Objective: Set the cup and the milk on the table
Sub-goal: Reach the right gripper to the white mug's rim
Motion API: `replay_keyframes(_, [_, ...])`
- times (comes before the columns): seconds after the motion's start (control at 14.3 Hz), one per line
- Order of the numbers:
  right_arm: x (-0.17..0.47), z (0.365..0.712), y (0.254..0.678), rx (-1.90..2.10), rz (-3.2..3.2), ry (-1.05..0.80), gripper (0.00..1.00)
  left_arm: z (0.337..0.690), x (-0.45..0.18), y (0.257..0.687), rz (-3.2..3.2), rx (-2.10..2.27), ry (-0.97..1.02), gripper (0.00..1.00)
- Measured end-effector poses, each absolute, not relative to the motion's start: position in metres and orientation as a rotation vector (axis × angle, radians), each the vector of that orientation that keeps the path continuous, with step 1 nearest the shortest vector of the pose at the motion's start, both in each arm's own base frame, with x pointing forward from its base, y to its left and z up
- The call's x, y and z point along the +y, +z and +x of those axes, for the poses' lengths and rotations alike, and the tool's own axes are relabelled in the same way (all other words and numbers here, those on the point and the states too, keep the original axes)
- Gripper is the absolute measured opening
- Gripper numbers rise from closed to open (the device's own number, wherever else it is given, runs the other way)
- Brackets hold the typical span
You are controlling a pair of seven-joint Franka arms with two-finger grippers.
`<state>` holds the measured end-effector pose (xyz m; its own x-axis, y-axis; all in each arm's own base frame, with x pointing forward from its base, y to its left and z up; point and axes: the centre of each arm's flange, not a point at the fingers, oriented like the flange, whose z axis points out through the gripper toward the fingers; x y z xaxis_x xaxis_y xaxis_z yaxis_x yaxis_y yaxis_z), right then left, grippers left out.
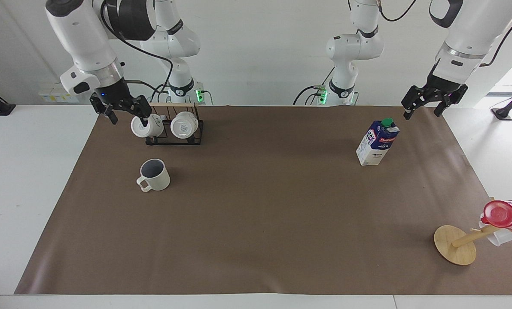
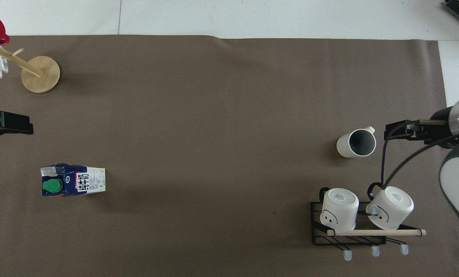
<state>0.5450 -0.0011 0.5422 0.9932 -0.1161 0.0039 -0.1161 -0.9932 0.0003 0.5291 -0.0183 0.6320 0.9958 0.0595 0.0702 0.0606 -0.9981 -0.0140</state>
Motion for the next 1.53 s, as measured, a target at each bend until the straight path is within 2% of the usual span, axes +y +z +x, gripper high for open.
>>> replay_keyframes(0.35, [0.02, 0.572, 0.447, -0.238, 3.123, -0.001, 1.0, 0.529, -0.018, 0.632, -3.122, -0.094, -0.109, 1.0])
replay_keyframes(0.63, [0.028, 0.572, 0.387, -0.243, 3.12, 0.003, 1.0, 0.529, -0.018, 0.632, -3.122, -0.094, -0.109, 1.0])
replay_keyframes(0.91, [0.027, 0.563, 0.361, -0.244, 3.115, -0.042, 1.0, 0.529, -0.018, 0.632, -3.122, -0.094, -0.109, 1.0])
replay_keyframes(1.53, [0.026, 0.569, 0.333, -0.317, 3.111, 0.025, 1.0, 0.529, -0.018, 0.632, -3.122, -0.094, -0.109, 1.0])
